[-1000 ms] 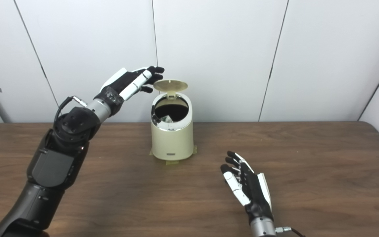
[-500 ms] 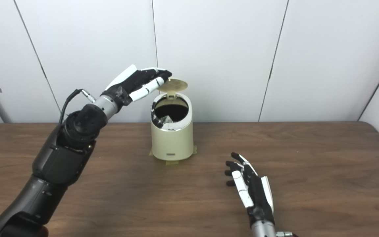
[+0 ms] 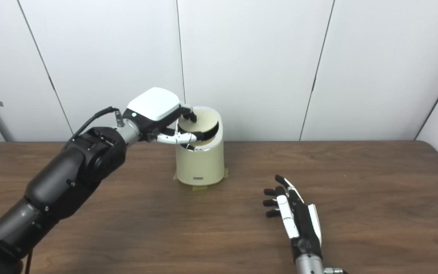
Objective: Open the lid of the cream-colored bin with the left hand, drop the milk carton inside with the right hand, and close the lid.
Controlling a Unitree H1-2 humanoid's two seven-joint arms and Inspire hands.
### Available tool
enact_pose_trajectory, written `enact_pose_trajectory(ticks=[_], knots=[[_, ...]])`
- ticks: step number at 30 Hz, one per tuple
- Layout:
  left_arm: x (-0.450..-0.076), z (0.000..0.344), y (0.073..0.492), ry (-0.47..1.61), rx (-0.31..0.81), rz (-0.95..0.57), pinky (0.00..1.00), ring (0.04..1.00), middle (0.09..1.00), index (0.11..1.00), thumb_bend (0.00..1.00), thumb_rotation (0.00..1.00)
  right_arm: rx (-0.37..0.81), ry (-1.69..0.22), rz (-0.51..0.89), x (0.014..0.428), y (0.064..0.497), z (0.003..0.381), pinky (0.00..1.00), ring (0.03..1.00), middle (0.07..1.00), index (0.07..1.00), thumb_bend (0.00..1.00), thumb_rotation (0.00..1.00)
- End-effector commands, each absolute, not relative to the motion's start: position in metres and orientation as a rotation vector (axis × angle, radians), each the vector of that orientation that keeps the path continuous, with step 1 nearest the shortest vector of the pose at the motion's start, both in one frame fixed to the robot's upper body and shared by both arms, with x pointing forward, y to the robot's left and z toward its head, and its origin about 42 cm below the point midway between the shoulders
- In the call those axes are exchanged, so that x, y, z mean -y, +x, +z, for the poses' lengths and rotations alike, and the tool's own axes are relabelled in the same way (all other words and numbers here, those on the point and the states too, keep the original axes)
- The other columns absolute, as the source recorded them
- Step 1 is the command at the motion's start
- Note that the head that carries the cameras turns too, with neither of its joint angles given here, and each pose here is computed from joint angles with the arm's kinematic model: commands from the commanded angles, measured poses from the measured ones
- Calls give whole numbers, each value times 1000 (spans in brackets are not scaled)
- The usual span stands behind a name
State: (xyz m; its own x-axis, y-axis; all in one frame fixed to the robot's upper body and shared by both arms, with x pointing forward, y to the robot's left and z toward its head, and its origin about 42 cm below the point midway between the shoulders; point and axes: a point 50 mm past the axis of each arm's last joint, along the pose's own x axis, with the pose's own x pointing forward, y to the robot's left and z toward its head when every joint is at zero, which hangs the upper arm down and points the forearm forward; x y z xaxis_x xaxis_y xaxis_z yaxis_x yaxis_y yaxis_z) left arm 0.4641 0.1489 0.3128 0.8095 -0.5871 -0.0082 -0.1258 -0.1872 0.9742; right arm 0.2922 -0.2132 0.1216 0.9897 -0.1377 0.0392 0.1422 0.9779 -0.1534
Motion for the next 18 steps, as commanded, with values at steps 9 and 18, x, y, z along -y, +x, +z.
enact_pose_trajectory(ticks=[9,18], knots=[[-149,326,458,1923,687,-369,732,728,701,698,593,967,44,-140,-146,212,294,128,499,636,701,879,456,951],[-143,309,452,1928,677,-431,620,712,718,717,581,997,44,-143,-153,210,290,128,502,618,683,885,430,933]])
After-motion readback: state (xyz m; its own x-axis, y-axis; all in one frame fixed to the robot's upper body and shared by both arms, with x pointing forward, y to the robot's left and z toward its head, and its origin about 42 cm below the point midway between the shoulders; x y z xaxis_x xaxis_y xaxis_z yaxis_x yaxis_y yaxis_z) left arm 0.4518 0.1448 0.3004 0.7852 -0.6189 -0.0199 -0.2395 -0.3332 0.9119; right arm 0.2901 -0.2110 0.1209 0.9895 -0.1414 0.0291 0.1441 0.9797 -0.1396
